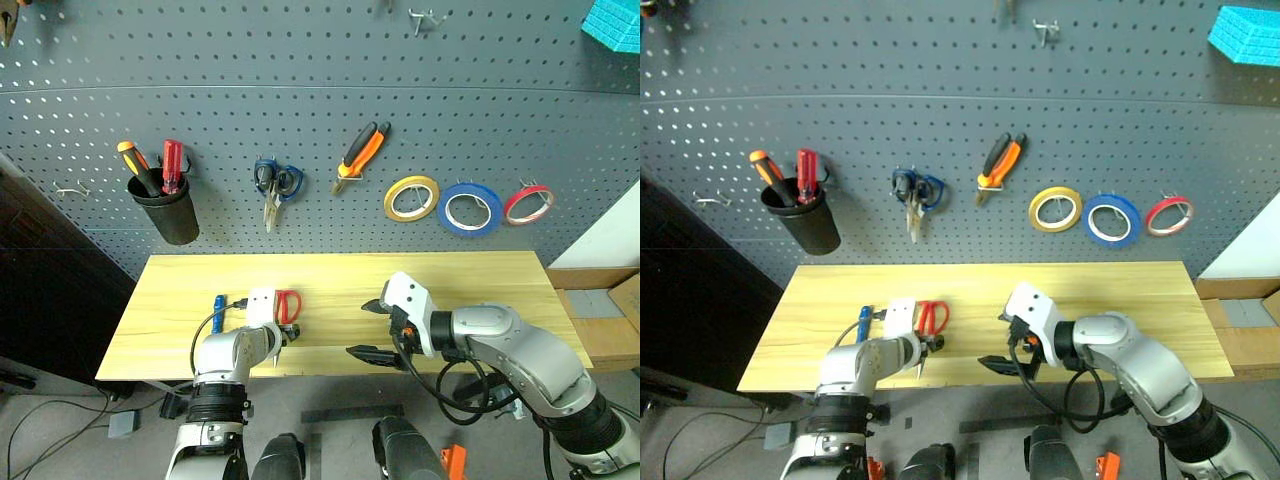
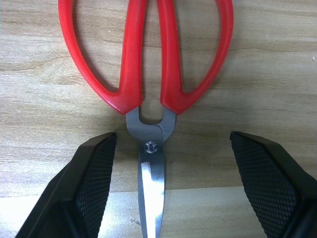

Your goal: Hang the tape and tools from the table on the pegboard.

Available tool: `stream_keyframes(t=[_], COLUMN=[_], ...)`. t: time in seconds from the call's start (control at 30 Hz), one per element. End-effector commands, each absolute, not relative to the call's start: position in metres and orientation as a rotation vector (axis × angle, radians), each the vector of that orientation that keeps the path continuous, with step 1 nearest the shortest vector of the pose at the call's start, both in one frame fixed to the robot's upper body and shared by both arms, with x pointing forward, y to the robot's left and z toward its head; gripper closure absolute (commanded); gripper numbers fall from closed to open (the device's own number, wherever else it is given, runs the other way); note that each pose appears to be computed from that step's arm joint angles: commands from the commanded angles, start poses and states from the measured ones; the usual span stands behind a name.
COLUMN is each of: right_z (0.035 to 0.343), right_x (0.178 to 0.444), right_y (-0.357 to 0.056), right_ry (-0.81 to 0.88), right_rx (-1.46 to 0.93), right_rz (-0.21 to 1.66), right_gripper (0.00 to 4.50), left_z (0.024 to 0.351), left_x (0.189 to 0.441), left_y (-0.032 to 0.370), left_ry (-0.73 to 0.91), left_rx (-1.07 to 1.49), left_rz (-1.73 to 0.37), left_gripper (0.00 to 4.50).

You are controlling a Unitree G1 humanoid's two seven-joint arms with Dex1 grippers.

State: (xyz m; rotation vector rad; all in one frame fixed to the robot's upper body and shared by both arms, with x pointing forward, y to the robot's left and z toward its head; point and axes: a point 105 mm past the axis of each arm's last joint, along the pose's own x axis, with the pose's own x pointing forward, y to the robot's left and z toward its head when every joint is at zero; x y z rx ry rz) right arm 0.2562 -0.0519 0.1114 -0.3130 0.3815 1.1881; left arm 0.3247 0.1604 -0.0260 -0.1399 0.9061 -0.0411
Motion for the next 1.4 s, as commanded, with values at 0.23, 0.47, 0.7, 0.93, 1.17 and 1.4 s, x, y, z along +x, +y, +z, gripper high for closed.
stream_keyframes(t=[0.23, 0.47, 0.7, 0.93, 1.17, 1.4], right_z=[0.123, 0.127, 0.127, 0.129, 0.132, 0.137], right_x=[0.253, 0.254, 0.255, 0.255, 0.255, 0.259], right_y=[-0.048, -0.044, -0.044, -0.044, -0.047, -0.050], right_ry=[0.347, 0.331, 0.329, 0.307, 0.285, 0.229], right_rx=[-0.305, -0.329, -0.332, -0.335, -0.353, -0.419], right_rz=[1.217, 1.220, 1.217, 1.207, 1.194, 1.172], right_gripper=[0.00, 0.00, 0.00, 0.00, 0.00, 0.00], left_z=[-0.057, -0.062, -0.060, -0.032, 0.030, 0.082], left_x=[0.307, 0.306, 0.307, 0.319, 0.323, 0.302], left_y=[0.177, 0.186, 0.200, 0.212, 0.223, 0.213], left_ry=[1.029, 1.028, 0.988, 0.816, 0.477, 0.195], left_rx=[-0.154, -0.187, -0.175, -0.174, -0.087, 0.036], left_rz=[0.050, 0.035, 0.009, 0.005, 0.011, -0.035], left_gripper=[1.00, 3.06, 4.48, 4.48, 4.48, 4.48])
